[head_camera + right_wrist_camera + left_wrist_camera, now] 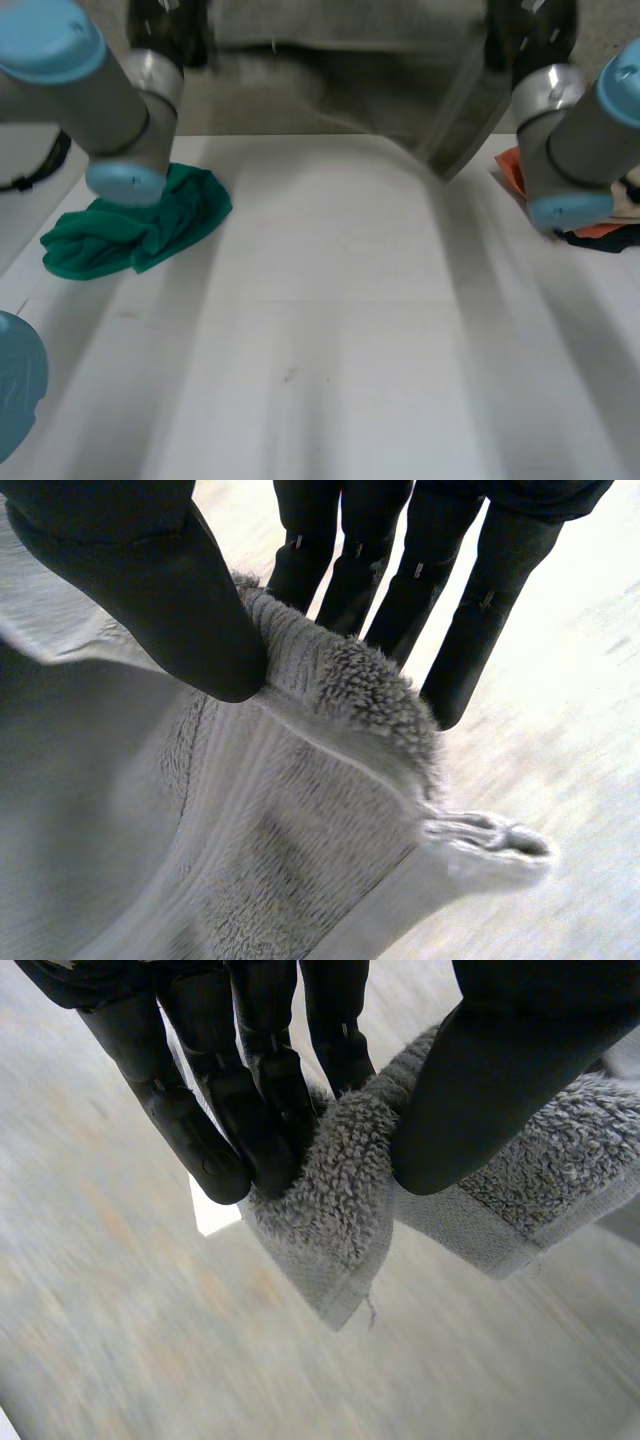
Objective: Fold the laundry.
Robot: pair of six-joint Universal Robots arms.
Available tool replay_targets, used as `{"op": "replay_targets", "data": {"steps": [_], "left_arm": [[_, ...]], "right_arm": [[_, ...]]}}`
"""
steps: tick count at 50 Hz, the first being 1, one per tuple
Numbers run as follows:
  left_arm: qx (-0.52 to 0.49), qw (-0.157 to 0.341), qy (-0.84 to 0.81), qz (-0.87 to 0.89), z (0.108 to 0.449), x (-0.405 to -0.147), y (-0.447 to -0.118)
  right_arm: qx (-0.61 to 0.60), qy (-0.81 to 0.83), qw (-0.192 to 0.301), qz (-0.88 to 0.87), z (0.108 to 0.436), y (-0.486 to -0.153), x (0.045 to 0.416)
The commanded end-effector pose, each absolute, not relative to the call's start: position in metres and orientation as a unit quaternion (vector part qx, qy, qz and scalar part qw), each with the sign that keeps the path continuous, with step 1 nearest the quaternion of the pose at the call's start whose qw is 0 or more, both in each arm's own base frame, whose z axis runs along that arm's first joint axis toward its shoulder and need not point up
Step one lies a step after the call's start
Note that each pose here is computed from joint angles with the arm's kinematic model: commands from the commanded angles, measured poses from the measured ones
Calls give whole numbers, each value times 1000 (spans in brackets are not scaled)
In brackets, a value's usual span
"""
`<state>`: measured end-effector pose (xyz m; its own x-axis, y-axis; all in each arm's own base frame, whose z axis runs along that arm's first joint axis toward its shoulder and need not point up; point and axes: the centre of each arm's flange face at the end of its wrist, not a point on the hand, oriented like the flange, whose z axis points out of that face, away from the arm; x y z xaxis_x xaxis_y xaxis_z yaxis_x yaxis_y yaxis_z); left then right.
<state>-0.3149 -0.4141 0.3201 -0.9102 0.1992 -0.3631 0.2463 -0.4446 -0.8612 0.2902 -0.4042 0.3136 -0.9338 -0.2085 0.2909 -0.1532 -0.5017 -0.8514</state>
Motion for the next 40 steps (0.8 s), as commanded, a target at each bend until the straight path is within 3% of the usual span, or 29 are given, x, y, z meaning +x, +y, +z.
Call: {"op": "replay_targets", "data": {"steps": [1, 7, 13, 22, 40], "left_arm": [[320, 56, 642, -695, 200, -301, -395], [421, 75, 685, -589, 128, -285, -363], [447, 86, 697, -554, 121, -271, -352], [431, 71, 683, -586, 141, -273, -353], [441, 84, 680, -580, 120, -281, -382]], "right_arm": [[-257, 657, 30, -708, 213, -378, 283], [-313, 754, 17, -578, 140, -353, 264], [-334, 777, 4, -534, 125, -344, 250], [-323, 779, 8, -537, 138, -339, 243], [-281, 754, 35, -593, 201, -336, 245]]}}
